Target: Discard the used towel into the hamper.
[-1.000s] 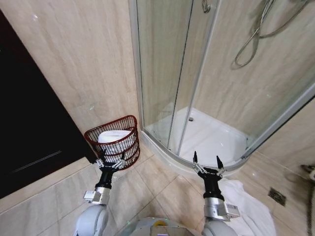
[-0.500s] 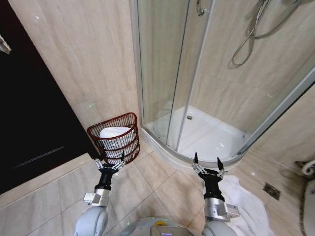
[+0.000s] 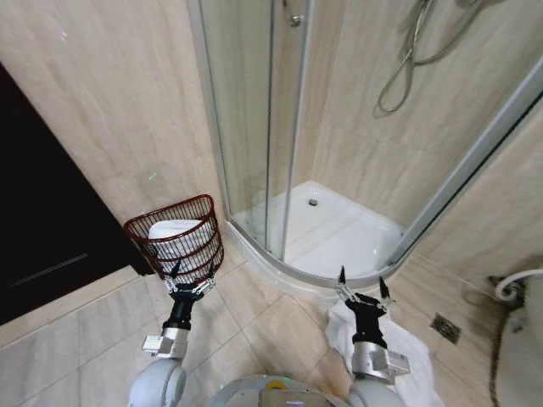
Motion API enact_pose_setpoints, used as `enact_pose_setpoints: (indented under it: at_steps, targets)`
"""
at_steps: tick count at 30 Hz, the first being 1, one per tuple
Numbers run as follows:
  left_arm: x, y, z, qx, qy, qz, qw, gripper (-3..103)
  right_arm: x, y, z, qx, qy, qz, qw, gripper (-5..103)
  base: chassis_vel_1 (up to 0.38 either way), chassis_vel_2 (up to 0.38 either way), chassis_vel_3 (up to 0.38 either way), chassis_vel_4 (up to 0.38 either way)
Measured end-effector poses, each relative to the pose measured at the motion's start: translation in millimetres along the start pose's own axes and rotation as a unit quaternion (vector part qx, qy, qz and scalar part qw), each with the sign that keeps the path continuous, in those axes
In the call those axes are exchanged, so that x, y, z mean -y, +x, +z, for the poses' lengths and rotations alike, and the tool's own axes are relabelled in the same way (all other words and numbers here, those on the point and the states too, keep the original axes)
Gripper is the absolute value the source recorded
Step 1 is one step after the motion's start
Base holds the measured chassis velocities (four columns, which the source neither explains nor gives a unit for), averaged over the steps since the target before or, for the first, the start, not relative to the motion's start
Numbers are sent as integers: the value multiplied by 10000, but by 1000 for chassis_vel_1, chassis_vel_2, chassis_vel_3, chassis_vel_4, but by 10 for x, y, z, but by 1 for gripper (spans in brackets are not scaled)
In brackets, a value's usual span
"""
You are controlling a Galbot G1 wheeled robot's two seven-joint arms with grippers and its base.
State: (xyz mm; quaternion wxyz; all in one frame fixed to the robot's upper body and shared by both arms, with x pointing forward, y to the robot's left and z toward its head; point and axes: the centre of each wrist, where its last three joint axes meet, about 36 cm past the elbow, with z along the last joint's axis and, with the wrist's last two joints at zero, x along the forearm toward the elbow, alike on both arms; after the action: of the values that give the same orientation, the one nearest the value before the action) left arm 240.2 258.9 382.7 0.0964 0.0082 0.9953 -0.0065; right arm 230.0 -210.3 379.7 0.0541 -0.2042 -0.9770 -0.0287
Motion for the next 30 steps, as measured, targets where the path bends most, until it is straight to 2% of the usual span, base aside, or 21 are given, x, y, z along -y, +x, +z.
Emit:
enact_pose_setpoints:
  at_steps: [2, 3, 4, 6, 8, 10, 11, 12, 13, 15, 16, 17, 20, 21, 23, 26, 30]
  targets:
    - [-2, 3, 0, -4, 2, -4, 10000, 100, 214, -107, 195, -474, 97, 142, 9987, 100, 57, 43, -47, -23]
    - [-2, 3, 0, -4, 2, -4, 10000, 100, 214, -107, 195, -474, 97, 142, 9987, 100, 57, 43, -53, -45]
    - [-2, 4, 3, -6, 1, -4, 10000, 100, 310, -140, 278, -710, 114, 134, 9973, 100, 46, 54, -53, -45]
    - [2, 12, 28, -33, 3, -2, 10000, 100, 614, -217, 593, -1378, 128, -80, 9904, 100, 23, 22, -27, -24]
    - [6, 13, 32, -38, 7, -1, 10000, 100, 684, -239, 667, -1554, 123, -154, 9877, 100, 0, 0, 0, 0]
    - [15, 14, 42, -48, 19, 3, 10000, 100, 916, -315, 880, -2157, 113, -390, 9756, 100, 0, 0, 0, 0]
    - [15, 14, 42, -48, 19, 3, 10000, 100, 916, -315, 880, -2157, 113, -390, 9756, 100, 0, 0, 0, 0]
    - [16, 13, 50, -55, 23, 3, 10000, 100, 1111, -380, 995, -2393, 235, -560, 9690, 100, 0, 0, 0, 0]
    - [16, 12, 55, -57, 24, 2, 10000, 100, 1245, -433, 1054, -2473, 352, -657, 9661, 100, 0, 0, 0, 0]
    - [16, 12, 58, -60, 25, 0, 10000, 100, 1327, -468, 1084, -2509, 422, -698, 9646, 100, 0, 0, 0, 0]
    - [13, 17, 70, -74, 25, -3, 10000, 100, 1516, -558, 1146, -2620, 623, -757, 9601, 100, 0, 0, 0, 0]
    - [13, 17, 70, -74, 25, -3, 10000, 100, 1516, -558, 1146, -2620, 623, -757, 9601, 100, 0, 0, 0, 0]
    - [8, 30, 99, -92, 26, -22, 10000, 100, 1777, -714, 1203, -2809, 760, -898, 9525, 100, 0, 0, 0, 0]
    - [7, 36, 116, -100, 28, -30, 9999, 100, 1875, -777, 1248, -2868, 682, -1058, 9497, 100, 0, 0, 0, 0]
    - [7, 39, 123, -104, 30, -33, 9999, 100, 1914, -808, 1273, -2874, 630, -1150, 9488, 100, 0, 0, 0, 0]
    - [17, 8, 101, -104, 45, -22, 9999, 100, 2162, -986, 1406, -2871, 319, -1848, 9394, 100, 0, 0, 0, 0]
    - [29, -45, 49, -80, 54, 9, 10000, 100, 2260, -1027, 1453, -2902, 280, -2131, 9325, 100, 0, 0, 0, 0]
